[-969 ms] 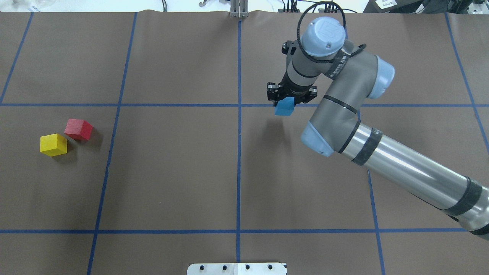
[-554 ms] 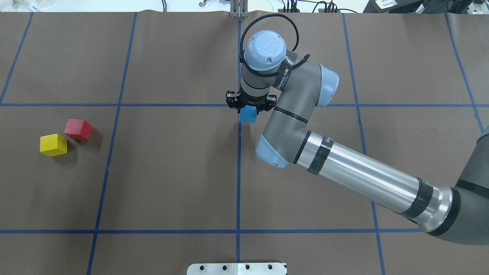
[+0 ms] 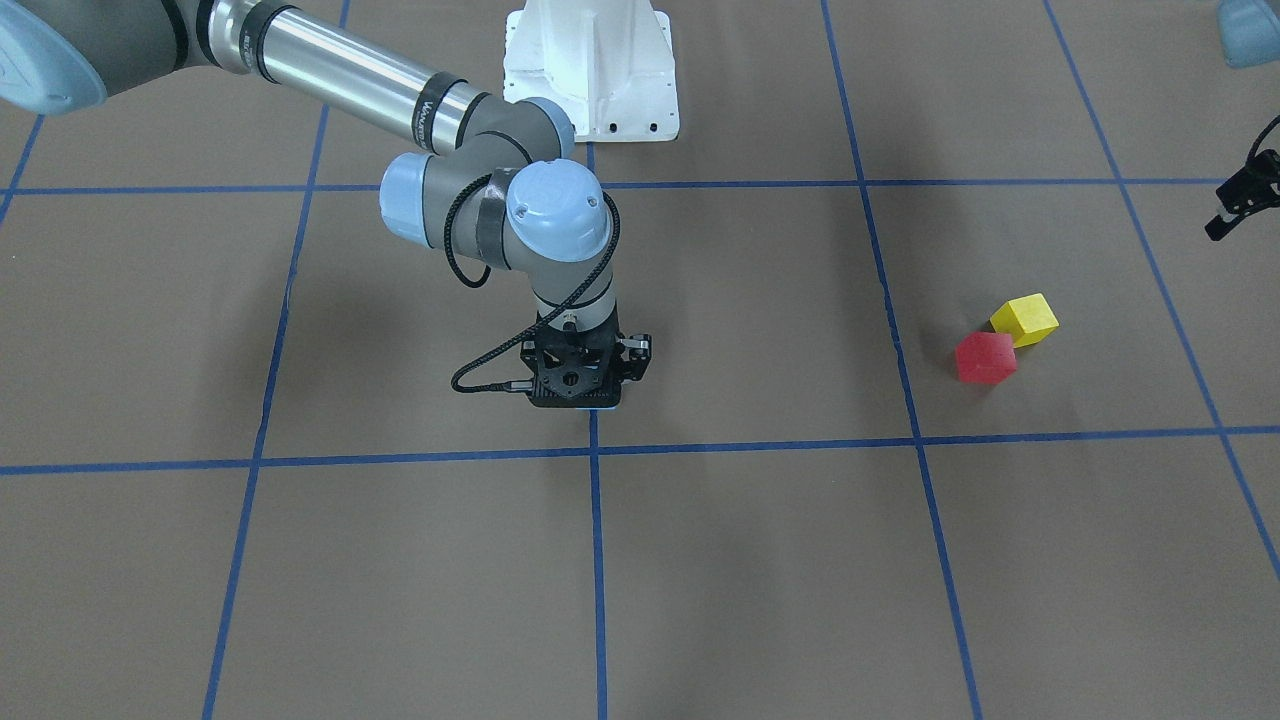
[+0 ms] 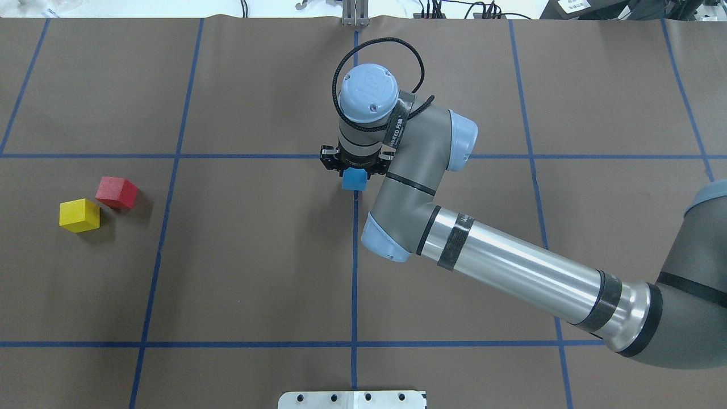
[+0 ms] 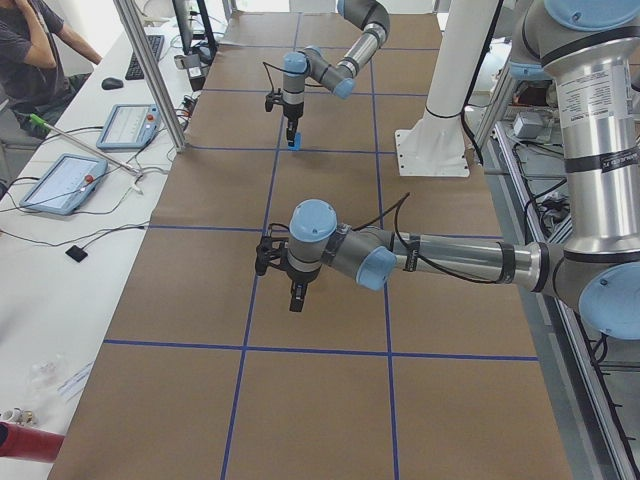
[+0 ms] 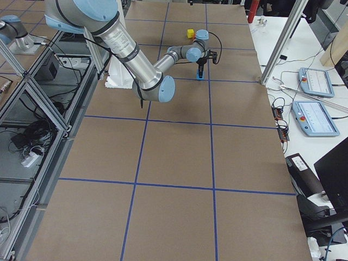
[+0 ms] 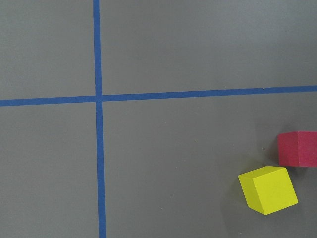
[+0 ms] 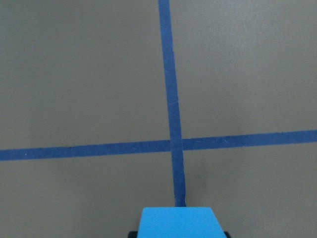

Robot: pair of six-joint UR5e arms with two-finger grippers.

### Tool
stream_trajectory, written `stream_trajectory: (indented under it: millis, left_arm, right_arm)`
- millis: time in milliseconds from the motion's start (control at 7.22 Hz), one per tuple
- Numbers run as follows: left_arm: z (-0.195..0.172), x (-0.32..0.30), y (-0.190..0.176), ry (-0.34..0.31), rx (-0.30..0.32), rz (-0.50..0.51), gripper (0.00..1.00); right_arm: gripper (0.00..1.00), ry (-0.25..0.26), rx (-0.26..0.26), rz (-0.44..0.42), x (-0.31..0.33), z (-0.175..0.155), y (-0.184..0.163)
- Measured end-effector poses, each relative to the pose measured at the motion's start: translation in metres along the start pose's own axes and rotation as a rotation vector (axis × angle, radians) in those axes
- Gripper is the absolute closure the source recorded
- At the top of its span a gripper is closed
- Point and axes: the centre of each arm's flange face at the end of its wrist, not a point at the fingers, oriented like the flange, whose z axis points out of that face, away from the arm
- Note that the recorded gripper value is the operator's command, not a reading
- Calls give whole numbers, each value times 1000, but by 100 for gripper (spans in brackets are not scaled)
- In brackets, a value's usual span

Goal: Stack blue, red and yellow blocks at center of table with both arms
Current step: 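Release the blue cube and lift the right gripper while the left reaches for red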

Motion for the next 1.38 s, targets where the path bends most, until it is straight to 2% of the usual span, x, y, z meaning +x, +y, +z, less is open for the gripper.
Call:
stream_trajectory:
  millis: [138, 277, 692, 831, 1108, 1246, 1385]
  left_arm:
    - [0, 0, 0, 0, 0, 0, 0]
    - [0, 0, 0, 0, -1, -2, 0]
    - [8, 4, -3, 0, -16, -7, 0]
    - [18, 23, -13, 4, -25, -8, 1]
    - [41, 90, -52, -29, 6, 9, 1]
    - [53, 124, -76, -51, 27, 38, 1]
    - [68, 150, -96, -60, 24, 64, 1]
  right_arm:
    - [26, 4, -4, 2, -1, 4, 3]
    - [1, 6, -6, -1, -1, 7, 6]
    - [1, 3, -10, -15, -3, 10, 11]
    - [0, -13, -5, -21, -5, 5, 11]
    - [1, -80, -3, -18, 11, -33, 3]
    - [1, -116, -4, -10, 45, -56, -1]
    - [1, -132, 0, 2, 90, -70, -1]
